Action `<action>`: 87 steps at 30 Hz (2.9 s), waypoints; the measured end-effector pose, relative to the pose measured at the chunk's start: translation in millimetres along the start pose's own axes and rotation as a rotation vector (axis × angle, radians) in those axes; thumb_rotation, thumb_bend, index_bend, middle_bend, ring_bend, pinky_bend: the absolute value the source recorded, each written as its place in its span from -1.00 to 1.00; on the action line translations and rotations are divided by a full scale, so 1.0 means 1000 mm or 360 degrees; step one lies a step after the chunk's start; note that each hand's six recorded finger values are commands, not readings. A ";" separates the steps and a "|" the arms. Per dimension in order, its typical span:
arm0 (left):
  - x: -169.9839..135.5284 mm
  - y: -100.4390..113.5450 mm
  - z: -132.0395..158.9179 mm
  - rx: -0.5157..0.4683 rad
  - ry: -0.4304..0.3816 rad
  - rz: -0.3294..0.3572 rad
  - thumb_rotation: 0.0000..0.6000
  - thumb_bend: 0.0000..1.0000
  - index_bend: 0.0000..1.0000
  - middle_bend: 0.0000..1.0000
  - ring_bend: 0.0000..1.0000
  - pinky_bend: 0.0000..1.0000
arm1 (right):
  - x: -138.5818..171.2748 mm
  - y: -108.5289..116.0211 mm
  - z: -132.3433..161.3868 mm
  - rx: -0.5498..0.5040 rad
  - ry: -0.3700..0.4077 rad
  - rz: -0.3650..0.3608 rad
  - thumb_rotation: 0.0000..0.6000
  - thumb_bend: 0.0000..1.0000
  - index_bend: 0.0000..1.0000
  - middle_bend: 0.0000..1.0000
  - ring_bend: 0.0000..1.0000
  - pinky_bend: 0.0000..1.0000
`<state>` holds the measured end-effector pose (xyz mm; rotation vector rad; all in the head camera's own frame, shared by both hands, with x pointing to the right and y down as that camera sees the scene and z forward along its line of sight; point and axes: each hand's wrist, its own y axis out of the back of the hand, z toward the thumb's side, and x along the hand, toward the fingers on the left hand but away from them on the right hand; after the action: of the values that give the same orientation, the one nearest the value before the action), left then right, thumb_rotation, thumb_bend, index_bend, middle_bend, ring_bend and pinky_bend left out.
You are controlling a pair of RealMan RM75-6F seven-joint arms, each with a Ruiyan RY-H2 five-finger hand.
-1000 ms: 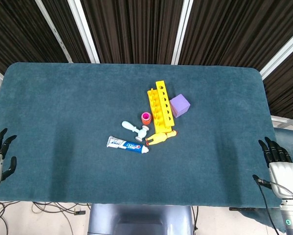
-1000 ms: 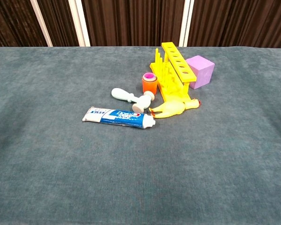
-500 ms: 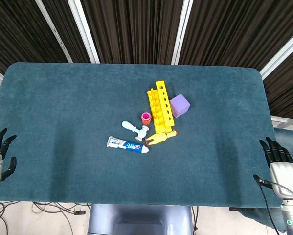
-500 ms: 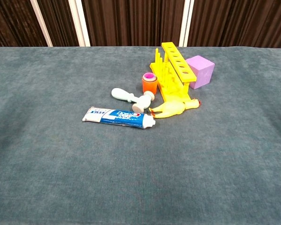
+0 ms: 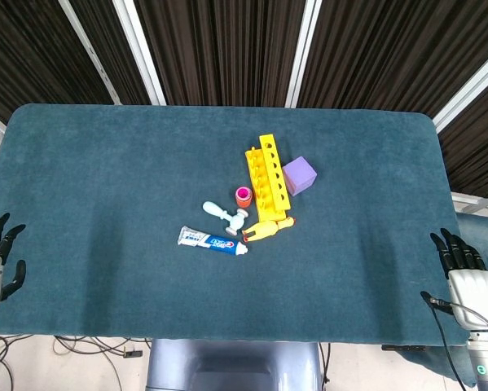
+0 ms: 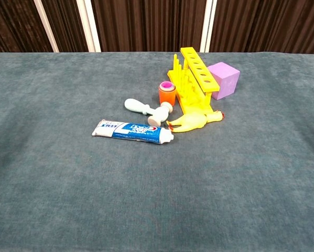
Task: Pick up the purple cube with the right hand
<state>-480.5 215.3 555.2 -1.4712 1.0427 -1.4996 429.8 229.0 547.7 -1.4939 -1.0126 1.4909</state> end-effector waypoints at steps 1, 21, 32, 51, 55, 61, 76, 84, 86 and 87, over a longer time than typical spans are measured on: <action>0.000 0.000 0.000 -0.0001 -0.0001 0.0000 1.00 0.02 -0.71 -1.00 -1.00 -1.00 | 0.000 0.000 0.000 0.0000 0.0003 0.0000 1.00 -0.84 -1.00 -1.00 -0.84 -0.68; -0.001 -0.001 -0.002 -0.0001 0.0019 -0.0004 1.00 0.02 -0.71 -1.00 -1.00 -1.00 | -0.082 0.009 0.035 -0.0087 0.0317 0.0193 1.00 -0.84 -1.00 -1.00 -0.84 -0.68; 0.000 -0.001 -0.004 0.0003 0.0036 -0.0006 1.00 0.02 -0.71 -1.00 -1.00 -1.00 | -0.170 0.005 0.088 -0.0043 0.0463 0.0234 1.00 -0.84 -1.00 -1.00 -0.84 -0.68; 0.001 -0.002 -0.011 0.0026 0.0105 -0.0020 1.00 0.03 -0.71 -1.00 -1.00 -1.00 | -0.248 -0.025 0.184 0.0063 0.0652 0.0241 1.00 -0.84 -1.00 -1.00 -0.86 -0.68; 0.000 -0.002 -0.013 0.0025 0.0116 -0.0021 1.00 0.03 -0.71 -1.00 -1.00 -1.00 | -0.261 -0.032 0.197 0.0116 0.0659 0.0248 1.00 -0.84 -1.00 -1.00 -0.86 -0.68; 0.000 -0.001 -0.015 0.0016 0.0139 -0.0018 1.00 0.04 -0.71 -1.00 -1.00 -1.00 | -0.277 -0.048 0.210 0.0200 0.0646 0.0307 1.00 -0.84 -1.00 -1.00 -0.86 -0.68; -0.001 -0.001 -0.021 0.0009 0.0201 -0.0022 1.00 0.05 -0.72 -1.00 -1.00 -1.00 | -0.297 -0.080 0.233 0.0412 0.0680 0.0356 1.00 -0.84 -0.98 -0.87 -0.88 -0.68; -0.001 -0.002 -0.021 0.0016 0.0214 -0.0028 1.00 0.05 -0.71 -1.00 -1.00 -1.00 | -0.303 -0.096 0.237 0.0495 0.0678 0.0407 1.00 -0.82 -0.93 -0.67 -0.88 -0.68; -0.002 -0.001 -0.021 0.0017 0.0219 -0.0025 1.00 0.05 -0.71 -1.00 -1.00 -1.00 | -0.305 -0.101 0.237 0.0504 0.0665 0.0431 1.00 -0.79 -0.90 -0.59 -0.87 -0.68; -0.002 -0.001 -0.021 0.0017 0.0224 -0.0023 1.00 0.05 -0.71 -1.00 -1.00 -1.00 | -0.305 -0.102 0.238 0.0502 0.0659 0.0441 1.00 -0.75 -0.85 -0.54 -0.87 -0.68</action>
<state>-501.8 217.9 555.5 -1.3844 1.1071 -1.6354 192.7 -17.0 756.3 -1.6594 -0.3199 1.3663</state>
